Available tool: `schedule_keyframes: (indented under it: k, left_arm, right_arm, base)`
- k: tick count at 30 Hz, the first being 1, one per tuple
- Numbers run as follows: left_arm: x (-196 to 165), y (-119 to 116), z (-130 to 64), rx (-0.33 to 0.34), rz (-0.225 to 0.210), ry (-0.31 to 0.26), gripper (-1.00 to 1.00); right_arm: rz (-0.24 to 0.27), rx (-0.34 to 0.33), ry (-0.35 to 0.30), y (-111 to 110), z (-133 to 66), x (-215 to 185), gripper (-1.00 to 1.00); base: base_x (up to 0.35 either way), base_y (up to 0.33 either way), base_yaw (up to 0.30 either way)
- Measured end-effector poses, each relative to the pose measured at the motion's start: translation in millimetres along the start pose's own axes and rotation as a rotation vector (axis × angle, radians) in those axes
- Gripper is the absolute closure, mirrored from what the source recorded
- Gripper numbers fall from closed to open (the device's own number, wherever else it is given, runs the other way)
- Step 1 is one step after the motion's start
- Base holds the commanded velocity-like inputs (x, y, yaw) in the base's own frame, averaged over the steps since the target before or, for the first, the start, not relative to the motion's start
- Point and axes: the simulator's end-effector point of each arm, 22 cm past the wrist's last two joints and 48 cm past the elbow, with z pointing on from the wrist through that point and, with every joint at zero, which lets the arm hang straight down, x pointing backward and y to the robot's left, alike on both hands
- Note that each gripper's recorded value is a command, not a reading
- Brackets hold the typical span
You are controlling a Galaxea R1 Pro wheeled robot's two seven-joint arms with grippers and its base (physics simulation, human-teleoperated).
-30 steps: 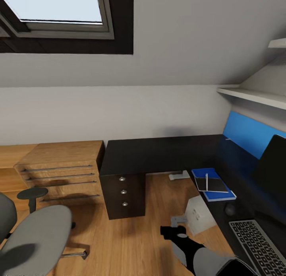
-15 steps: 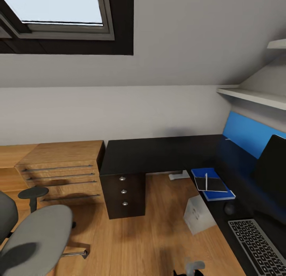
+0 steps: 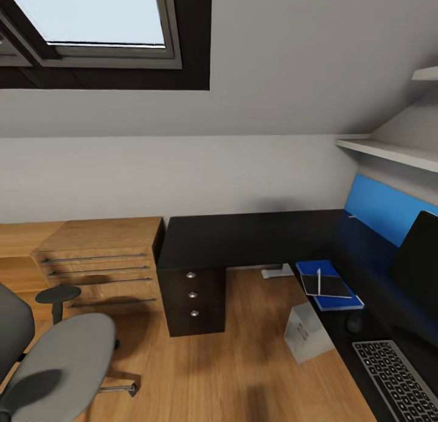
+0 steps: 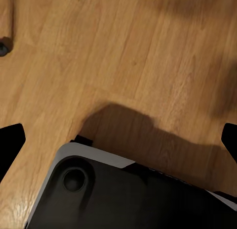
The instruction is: In the bedroom, organize the workspace by keeping the computer under the desk, ensuring the monitor is on the desk, placing the keyboard on the desk next to the monitor, placing the mouse on the desk next to the keyboard, moving the folder from the swivel chair onto the desk next to the mouse, stacking the notebook on top of the folder with the pen on top of the notebook, and positioning the swivel chair next to the desk.
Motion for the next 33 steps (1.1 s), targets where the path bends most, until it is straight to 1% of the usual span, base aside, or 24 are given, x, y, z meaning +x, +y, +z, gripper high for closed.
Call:
schedule_keyframes:
  k: [12, 22, 28, 33]
  left_arm:
    - [-7.5, -2.0, 0.7, 0.006, 0.001, -0.018, -1.0]
    - [-13.9, -3.0, 1.3, 0.008, 0.001, -0.033, -1.0]
    - [-17.1, 4.1, 1.6, 0.001, 0.006, -0.039, -1.0]
    - [-6.8, 9.3, -0.5, -0.004, 0.009, -0.019, -1.0]
  right_arm:
    - [0.006, 0.004, -0.037, -1.5, -2.8, -8.3, -1.0]
    - [0.004, 0.008, -0.013, -5.3, -13.5, 16.2, -1.0]
    - [-0.004, 0.022, -0.012, -17.1, -15.6, 20.5, -1.0]
    - [-0.007, 0.029, -0.015, -22.4, -16.3, 20.3, -1.0]
  base:
    - [0.0, 0.0, 0.068]
    - [0.0, 0.0, 0.067]
    - [0.0, 0.0, 0.071]
    - [0.0, 0.0, 0.149]
